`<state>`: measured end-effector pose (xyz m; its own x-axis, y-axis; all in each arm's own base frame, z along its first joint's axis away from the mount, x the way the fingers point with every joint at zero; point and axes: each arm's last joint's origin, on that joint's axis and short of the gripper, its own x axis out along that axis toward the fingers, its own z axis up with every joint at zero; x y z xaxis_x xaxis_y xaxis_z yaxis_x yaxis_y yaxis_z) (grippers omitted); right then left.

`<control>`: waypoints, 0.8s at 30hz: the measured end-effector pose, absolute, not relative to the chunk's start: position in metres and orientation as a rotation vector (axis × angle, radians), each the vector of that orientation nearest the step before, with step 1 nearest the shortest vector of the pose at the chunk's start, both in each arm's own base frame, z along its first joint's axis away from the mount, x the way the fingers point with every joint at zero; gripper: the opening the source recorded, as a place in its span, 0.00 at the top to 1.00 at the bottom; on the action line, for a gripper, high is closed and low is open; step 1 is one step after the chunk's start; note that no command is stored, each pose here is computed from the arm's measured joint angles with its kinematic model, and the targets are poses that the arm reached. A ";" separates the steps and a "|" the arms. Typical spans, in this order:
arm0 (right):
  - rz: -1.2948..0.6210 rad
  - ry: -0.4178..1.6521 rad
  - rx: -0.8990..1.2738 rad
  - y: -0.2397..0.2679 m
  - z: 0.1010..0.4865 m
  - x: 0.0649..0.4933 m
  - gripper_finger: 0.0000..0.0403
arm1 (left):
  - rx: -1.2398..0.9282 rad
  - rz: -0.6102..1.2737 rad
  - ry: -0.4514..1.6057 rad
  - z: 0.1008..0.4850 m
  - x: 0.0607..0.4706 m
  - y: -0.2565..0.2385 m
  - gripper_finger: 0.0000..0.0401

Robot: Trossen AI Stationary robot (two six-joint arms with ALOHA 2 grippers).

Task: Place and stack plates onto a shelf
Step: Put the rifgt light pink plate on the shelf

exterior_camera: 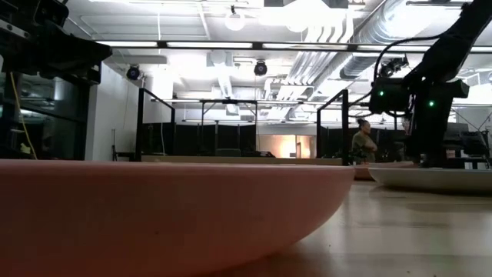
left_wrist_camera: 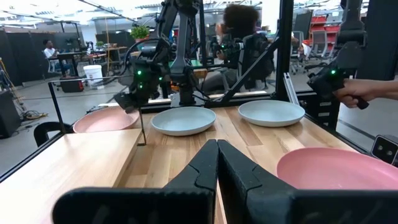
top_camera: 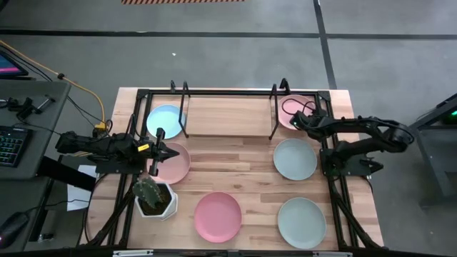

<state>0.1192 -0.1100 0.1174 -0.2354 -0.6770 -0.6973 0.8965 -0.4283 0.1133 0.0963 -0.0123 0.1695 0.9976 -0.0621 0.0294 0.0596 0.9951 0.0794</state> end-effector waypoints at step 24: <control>-1.742 -0.110 0.770 -0.089 0.186 0.091 1.00 | 0.078 -0.061 -0.032 0.170 0.096 -0.012 1.00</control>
